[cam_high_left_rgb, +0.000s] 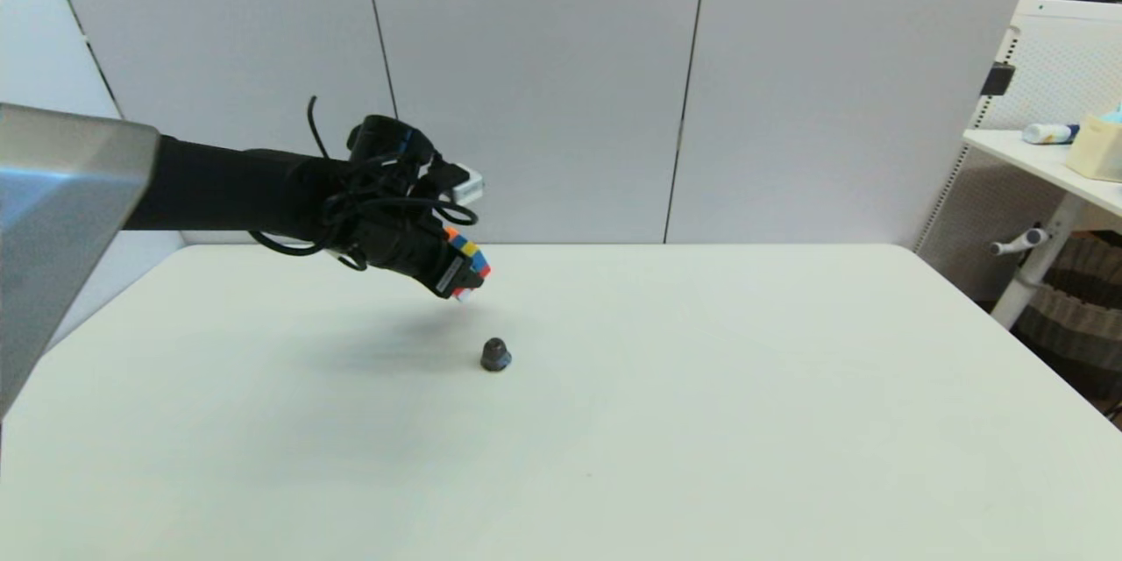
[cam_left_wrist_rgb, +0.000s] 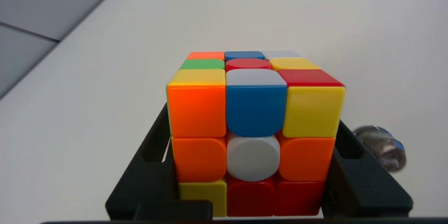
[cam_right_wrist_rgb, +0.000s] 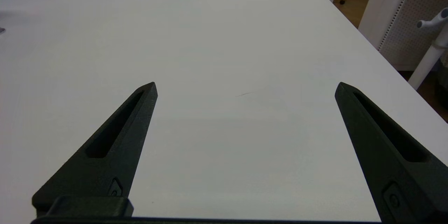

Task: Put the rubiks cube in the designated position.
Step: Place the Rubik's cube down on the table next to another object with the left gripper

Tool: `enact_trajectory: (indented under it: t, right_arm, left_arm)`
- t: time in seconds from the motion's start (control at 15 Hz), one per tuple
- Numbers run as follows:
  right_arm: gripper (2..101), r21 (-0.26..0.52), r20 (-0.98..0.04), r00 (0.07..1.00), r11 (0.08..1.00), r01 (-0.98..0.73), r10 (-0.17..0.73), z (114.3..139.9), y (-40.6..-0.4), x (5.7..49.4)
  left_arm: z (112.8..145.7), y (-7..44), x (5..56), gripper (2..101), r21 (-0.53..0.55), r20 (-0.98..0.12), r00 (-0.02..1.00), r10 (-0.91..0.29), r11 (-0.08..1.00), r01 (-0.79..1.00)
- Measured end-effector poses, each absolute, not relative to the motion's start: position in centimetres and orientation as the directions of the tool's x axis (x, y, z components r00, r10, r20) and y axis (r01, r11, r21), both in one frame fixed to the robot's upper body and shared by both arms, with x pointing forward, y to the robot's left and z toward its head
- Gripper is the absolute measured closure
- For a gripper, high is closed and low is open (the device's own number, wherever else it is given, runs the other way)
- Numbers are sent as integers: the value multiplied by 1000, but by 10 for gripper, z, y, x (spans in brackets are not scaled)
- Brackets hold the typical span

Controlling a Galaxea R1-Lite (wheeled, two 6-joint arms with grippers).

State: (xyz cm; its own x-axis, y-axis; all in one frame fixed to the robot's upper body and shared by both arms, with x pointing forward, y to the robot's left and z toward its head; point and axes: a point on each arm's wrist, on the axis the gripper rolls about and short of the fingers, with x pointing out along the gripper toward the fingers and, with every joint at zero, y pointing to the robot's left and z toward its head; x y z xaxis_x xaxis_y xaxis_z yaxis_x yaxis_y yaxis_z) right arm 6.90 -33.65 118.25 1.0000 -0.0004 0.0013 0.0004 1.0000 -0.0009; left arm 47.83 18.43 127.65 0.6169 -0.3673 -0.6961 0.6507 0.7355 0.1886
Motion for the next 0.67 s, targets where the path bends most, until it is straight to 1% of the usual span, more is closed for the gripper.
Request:
enact_trajectory:
  t: [0.27,0.6,0.67]
  right_arm:
    - [18,-1,1,1000,1000,0,0,1182,-336,69]
    - [18,-1,1,1000,1000,1,-1,1182,-336,69]
    - [18,-2,1,1000,1000,1,-1,1182,-336,69]
  left_arm:
    - [1255,174,485,456,169,-730,577,-367,721,672]
    - [1252,167,490,454,166,-726,576,-376,716,678]
    - [1252,165,490,405,165,-724,576,-380,715,679]
